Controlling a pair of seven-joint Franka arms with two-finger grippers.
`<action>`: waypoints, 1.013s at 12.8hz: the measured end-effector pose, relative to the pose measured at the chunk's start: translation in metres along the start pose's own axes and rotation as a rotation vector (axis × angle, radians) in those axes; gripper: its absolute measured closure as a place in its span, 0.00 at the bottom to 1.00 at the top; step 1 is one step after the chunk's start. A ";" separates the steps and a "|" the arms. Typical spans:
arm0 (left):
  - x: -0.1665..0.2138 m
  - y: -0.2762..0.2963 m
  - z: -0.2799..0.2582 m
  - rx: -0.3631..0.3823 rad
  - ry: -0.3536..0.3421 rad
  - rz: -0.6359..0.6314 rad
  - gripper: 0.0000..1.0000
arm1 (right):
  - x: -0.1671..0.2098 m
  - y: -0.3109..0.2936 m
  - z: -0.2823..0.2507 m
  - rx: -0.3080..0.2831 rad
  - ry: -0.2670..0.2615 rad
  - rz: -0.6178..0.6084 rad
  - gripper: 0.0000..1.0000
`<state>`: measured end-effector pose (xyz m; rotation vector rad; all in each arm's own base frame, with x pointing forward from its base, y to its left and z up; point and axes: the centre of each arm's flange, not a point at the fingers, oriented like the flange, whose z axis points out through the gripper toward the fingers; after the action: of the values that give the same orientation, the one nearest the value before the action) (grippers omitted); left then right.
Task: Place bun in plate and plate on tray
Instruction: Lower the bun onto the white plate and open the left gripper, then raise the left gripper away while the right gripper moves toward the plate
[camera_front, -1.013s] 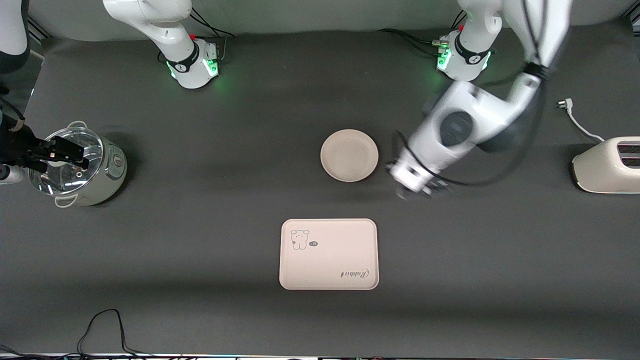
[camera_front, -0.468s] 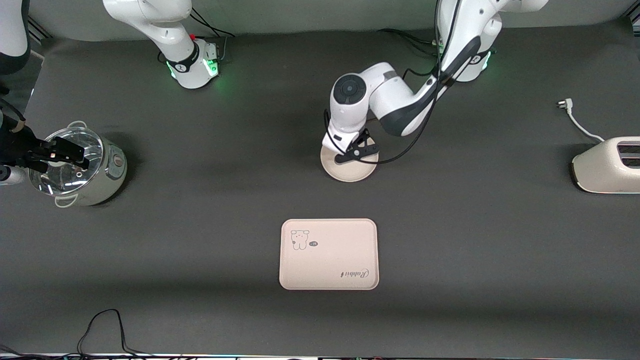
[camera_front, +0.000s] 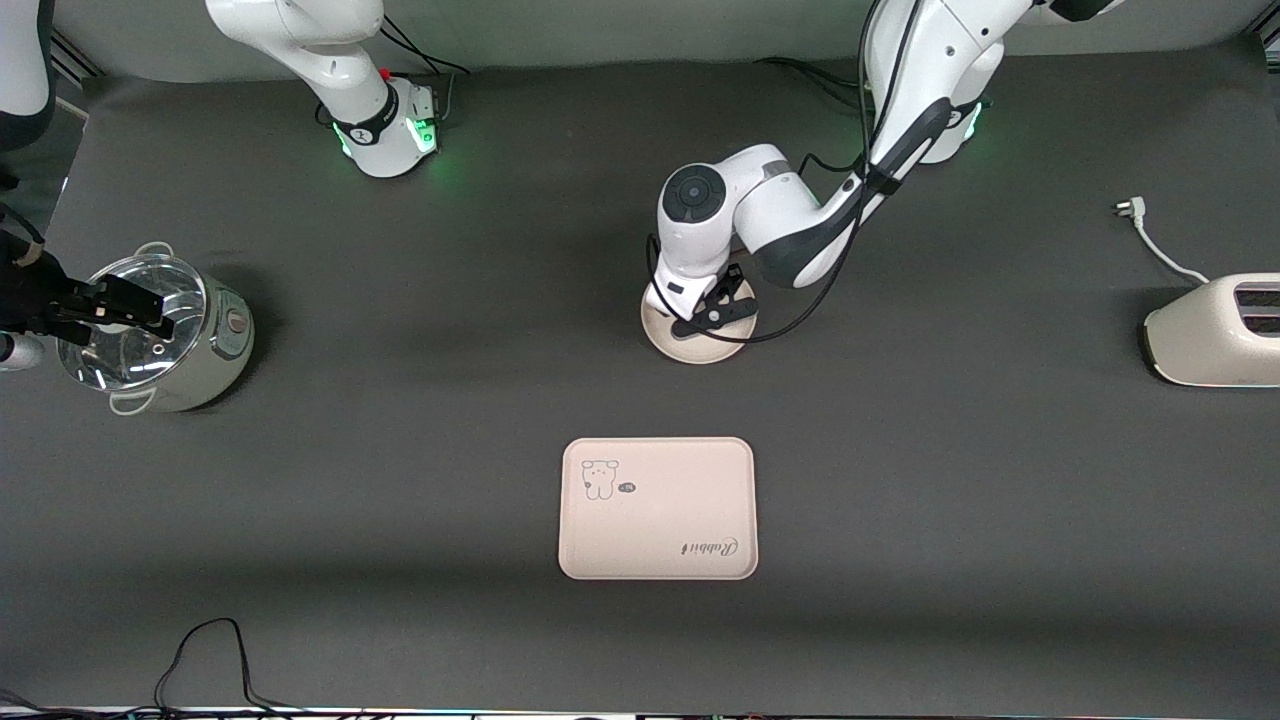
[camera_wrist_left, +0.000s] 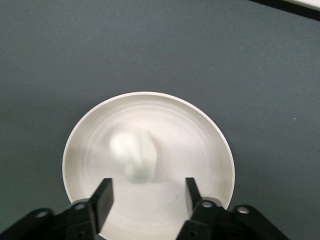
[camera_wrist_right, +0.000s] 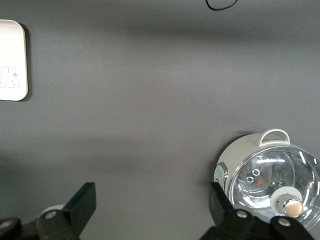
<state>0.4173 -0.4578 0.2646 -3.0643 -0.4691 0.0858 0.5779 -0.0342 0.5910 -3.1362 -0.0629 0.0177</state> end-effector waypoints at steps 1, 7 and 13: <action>0.001 0.001 -0.001 -0.002 0.002 -0.001 0.16 | 0.000 0.000 0.000 0.000 0.000 0.000 0.00; 0.041 -0.011 -0.040 0.026 0.056 0.037 0.00 | -0.001 -0.002 0.001 0.001 -0.007 -0.004 0.00; 0.209 -0.144 -0.240 0.065 0.003 0.107 0.00 | -0.007 -0.112 0.001 0.015 -0.042 -0.040 0.00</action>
<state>0.5887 -0.2656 0.5008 -3.0230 -0.2964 0.0973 0.5664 0.0778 0.5911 -3.1186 -0.1251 0.0840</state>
